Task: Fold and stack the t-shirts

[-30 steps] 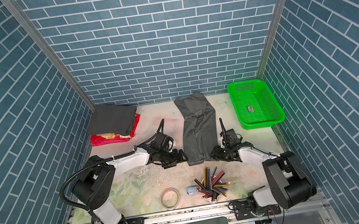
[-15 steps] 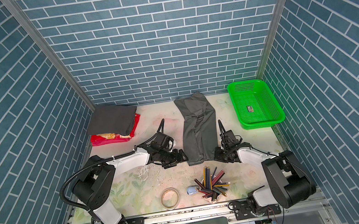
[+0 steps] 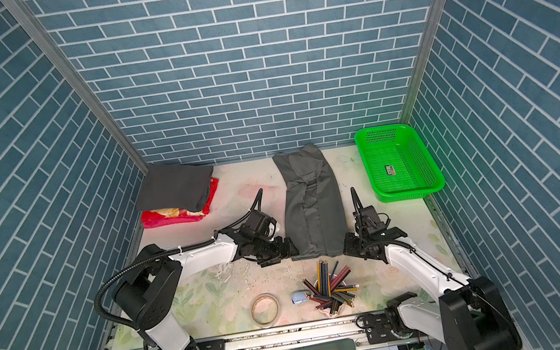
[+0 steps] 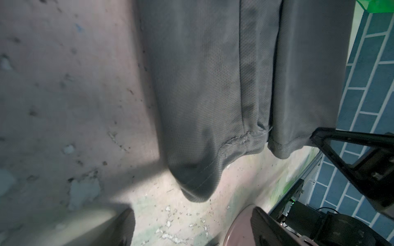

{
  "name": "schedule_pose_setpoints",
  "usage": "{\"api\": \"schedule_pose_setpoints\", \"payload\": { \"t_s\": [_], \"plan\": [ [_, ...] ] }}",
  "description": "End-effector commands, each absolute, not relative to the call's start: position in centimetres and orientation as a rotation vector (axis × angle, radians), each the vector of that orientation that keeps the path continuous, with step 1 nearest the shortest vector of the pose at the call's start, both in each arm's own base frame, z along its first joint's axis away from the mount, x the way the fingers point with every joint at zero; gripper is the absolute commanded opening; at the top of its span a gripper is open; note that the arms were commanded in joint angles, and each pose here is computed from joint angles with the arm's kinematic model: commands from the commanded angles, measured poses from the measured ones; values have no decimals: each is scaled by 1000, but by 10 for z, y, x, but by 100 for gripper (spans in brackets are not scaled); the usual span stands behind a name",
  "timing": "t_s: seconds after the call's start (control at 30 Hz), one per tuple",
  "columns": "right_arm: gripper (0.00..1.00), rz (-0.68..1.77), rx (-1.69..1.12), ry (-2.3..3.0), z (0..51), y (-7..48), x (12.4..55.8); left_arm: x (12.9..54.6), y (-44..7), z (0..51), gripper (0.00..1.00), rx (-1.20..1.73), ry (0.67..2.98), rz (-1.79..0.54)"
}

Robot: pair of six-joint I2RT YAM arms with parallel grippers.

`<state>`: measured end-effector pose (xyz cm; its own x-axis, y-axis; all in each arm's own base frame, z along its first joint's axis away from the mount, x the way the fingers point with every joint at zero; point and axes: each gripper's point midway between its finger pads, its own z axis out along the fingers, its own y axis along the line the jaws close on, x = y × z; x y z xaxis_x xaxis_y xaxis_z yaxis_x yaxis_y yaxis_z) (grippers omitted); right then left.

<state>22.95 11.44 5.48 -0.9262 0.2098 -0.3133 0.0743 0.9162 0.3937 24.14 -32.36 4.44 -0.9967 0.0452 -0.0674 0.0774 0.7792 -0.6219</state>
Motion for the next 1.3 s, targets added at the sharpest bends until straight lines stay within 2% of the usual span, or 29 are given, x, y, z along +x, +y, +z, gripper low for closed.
{"api": "schedule_pose_setpoints", "payload": {
  "t_s": [0.0,0.1,0.27,0.43,0.47,0.57,0.63,0.7,0.73,1.27],
  "plan": [
    [0,533,243,2779,49,111,217,232,-314,26,87,46,2985,-949],
    [0,527,237,2793,46,112,219,233,-306,22,87,8,2983,-904],
    [0,558,234,2789,43,116,220,237,-320,16,67,0,2973,-984],
    [0,567,240,2769,47,117,222,244,-328,9,61,43,2976,-942],
    [0,565,240,2767,48,116,222,245,-330,8,57,56,2977,-934],
    [0,571,239,2759,50,118,224,244,-331,0,33,92,2994,-921],
    [0,573,236,2750,54,118,227,241,-330,-3,23,114,3003,-908],
    [0,567,229,2743,58,119,230,238,-328,-2,7,136,2999,-906],
    [0,562,225,2743,59,119,230,238,-327,0,2,144,2993,-905],
    [0,603,123,2709,93,153,217,208,-302,72,0,224,2923,-963]
  ]
}}
